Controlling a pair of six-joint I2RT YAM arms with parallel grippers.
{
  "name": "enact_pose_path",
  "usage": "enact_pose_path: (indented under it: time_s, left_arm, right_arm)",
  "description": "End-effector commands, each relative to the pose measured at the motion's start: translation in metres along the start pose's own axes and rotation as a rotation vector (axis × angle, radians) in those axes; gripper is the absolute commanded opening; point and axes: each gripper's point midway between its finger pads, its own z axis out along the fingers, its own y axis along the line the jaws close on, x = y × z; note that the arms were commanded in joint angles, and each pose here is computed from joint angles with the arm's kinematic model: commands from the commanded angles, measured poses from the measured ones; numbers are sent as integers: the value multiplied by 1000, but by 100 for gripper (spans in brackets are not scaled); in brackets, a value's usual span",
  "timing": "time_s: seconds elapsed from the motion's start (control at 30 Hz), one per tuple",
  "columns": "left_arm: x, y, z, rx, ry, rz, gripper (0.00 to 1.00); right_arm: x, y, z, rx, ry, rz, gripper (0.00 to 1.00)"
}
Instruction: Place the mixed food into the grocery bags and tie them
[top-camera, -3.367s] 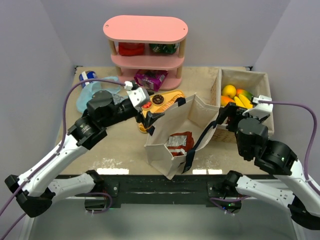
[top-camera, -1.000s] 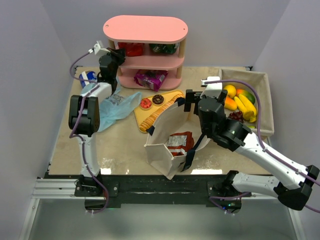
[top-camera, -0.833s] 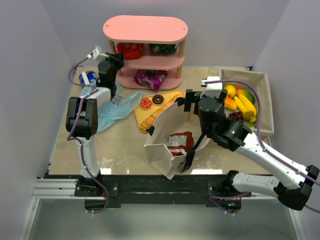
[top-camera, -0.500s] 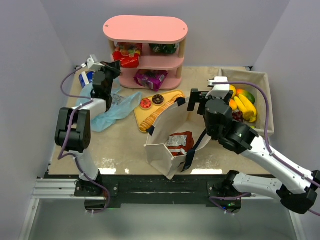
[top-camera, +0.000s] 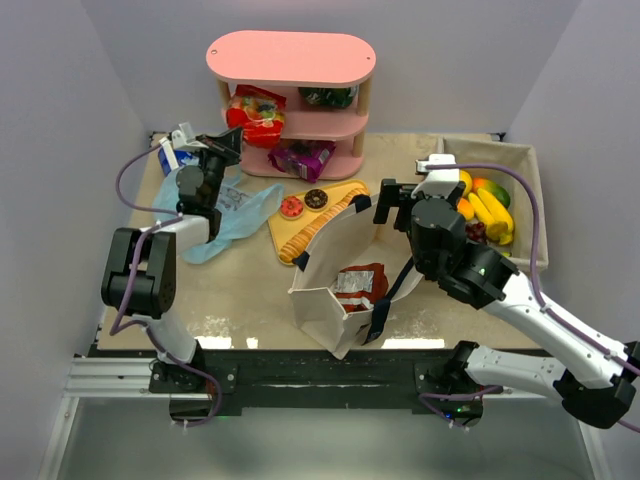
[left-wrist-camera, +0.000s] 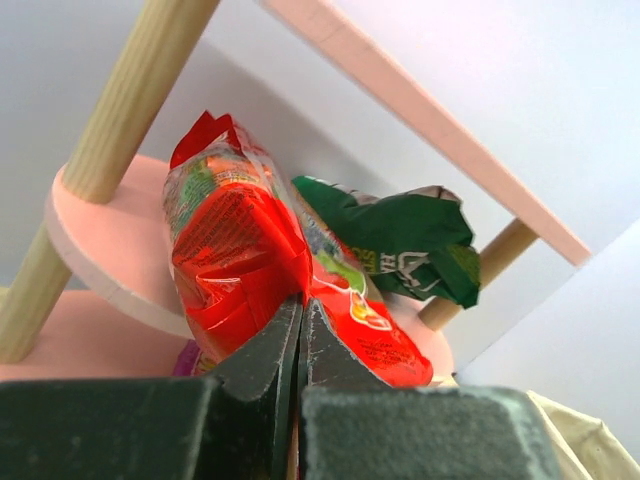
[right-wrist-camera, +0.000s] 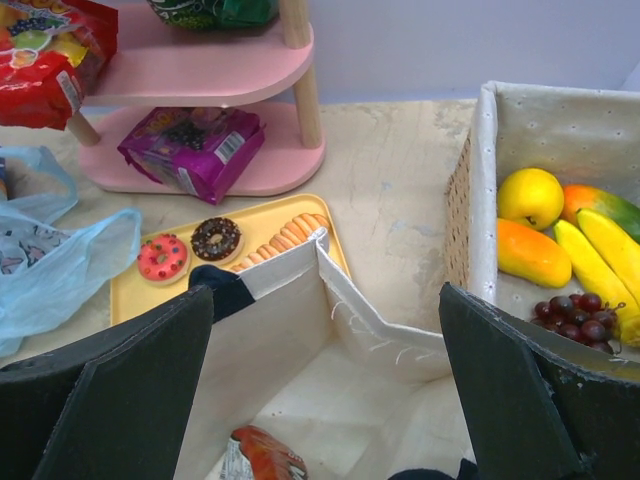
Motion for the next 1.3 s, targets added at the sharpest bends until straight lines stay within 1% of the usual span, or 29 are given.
enact_pose_path:
  time_s: [0.0, 0.13, 0.3, 0.4, 0.5, 0.63, 0.7, 0.73, 0.77, 0.8, 0.83, 0.87, 0.9, 0.97, 1.0, 1.13, 1.17, 1.2, 1.23, 1.27]
  left_arm:
    - [-111, -100, -23, 321, -351, 97, 0]
    - [-126, -127, -38, 397, -362, 138, 0]
    - [-141, -145, -60, 421, -369, 185, 0]
    - [-142, -155, -69, 440, -337, 219, 0]
    - [-150, -164, -80, 443, -350, 238, 0]
    - [-152, -181, -95, 486, -306, 268, 0]
    - [-148, -198, -105, 526, -256, 303, 0]
    - [-152, -211, -107, 556, -247, 326, 0]
    - [-142, -214, -107, 551, -166, 340, 0]
    - [-128, -232, -112, 614, -112, 393, 0]
    - [-129, -248, -115, 643, -100, 422, 0]
    - [-119, -254, -123, 643, -44, 435, 0]
    - [-110, -271, -132, 685, -30, 449, 0]
    - [-105, -285, -146, 730, 7, 421, 0]
    - [-98, -298, -158, 792, 42, 386, 0]
    - [-75, -328, -179, 899, 124, 321, 0]
    - [-62, -330, -179, 906, 160, 305, 0]
    - [-51, -341, -186, 943, 190, 279, 0]
    - [-46, -348, -188, 961, 204, 269, 0]
    - [-31, -350, -189, 970, 248, 259, 0]
  right_arm:
    - [-11, 2, 0, -3, -18, 39, 99]
    - [-8, 6, 3, -8, -12, 30, 99]
    - [-5, 13, 6, -25, 0, 26, 99]
    - [-6, 13, 5, -28, 0, 27, 99]
    - [-6, 13, 5, -25, 0, 29, 99]
    - [-9, 10, 2, -23, 3, 38, 99]
    - [-12, 4, -1, -9, 0, 38, 99]
    - [-12, 2, -2, -2, -2, 38, 99]
    - [-12, -2, -4, 7, 0, 36, 99]
    - [-15, -8, -6, 25, -8, 39, 99]
    - [-15, -11, -8, 37, -7, 37, 99]
    - [-14, -16, -10, 47, 0, 30, 99]
    - [-13, -18, -11, 54, 3, 29, 99]
    - [-13, -28, -16, 81, 11, 32, 99]
    - [-13, -30, -18, 83, 11, 38, 99]
    - [-11, -39, -26, 81, 7, 64, 99]
    - [-13, -43, -30, 75, 0, 84, 99]
    - [-13, -45, -32, 73, -2, 89, 99]
    - [-11, -47, -33, 73, -1, 93, 99]
    - [-11, -49, -37, 68, -2, 103, 99]
